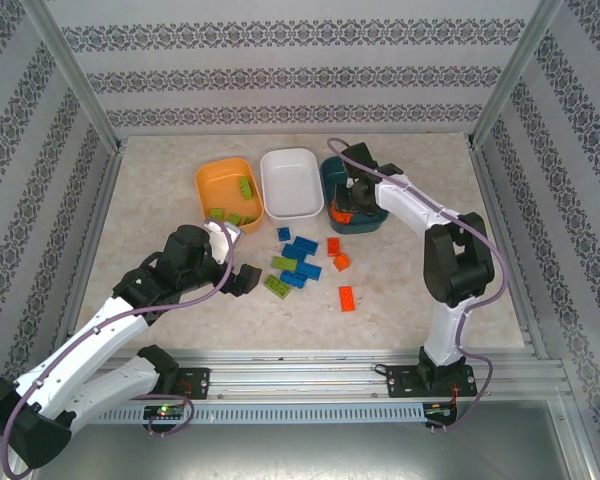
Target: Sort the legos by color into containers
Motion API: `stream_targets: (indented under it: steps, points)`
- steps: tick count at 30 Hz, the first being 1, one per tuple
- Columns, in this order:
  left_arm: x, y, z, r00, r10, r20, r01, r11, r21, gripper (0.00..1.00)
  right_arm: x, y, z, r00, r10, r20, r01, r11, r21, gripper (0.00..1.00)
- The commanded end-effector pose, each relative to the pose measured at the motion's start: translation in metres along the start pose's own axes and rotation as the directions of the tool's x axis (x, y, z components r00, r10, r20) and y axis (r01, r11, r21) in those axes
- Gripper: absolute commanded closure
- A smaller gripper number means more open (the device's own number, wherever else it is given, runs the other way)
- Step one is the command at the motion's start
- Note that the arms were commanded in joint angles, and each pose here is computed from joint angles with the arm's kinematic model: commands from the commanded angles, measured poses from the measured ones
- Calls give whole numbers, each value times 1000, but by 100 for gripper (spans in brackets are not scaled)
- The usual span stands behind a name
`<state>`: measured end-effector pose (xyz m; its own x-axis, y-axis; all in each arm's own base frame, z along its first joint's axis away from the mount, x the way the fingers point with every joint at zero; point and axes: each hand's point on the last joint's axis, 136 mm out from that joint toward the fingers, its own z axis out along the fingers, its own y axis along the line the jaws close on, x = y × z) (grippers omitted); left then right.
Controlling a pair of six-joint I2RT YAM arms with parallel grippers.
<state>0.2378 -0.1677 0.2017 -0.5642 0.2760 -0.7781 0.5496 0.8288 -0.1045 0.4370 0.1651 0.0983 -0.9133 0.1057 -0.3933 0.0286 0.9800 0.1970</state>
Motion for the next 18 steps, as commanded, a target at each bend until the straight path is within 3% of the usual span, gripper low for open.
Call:
stream_targets:
  steps: [1, 4, 6, 10, 13, 18]
  points:
    - [-11, 3, -4, 1000, 11, 26, -10, 1000, -14, 0, -9, -7, 9, 1000, -12, -16, 12, 1000, 3, 70]
    - [-11, 3, -3, 1000, 9, 22, -9, 1000, -13, 0, -18, -14, 17, 1000, -7, -19, 7, 1000, 10, 64]
    - [-10, 3, -3, 1000, 8, 19, -8, 1000, -12, 0, -26, -17, 17, 1000, -8, -20, 9, 1000, 14, 54]
    - [-10, 3, -3, 1000, 8, 20, -7, 1000, -13, 0, -28, -11, -9, 999, -26, 25, 25, 999, 26, 45]
    - [-10, 4, -2, 1000, 7, 16, -7, 1000, -19, 0, -7, 2, -35, 996, -80, 49, 78, 996, 35, 37]
    - [-9, 5, -1, 1000, 2, 3, -2, 1000, -25, 0, 80, 12, -50, 989, -143, -37, 145, 989, 35, 31]
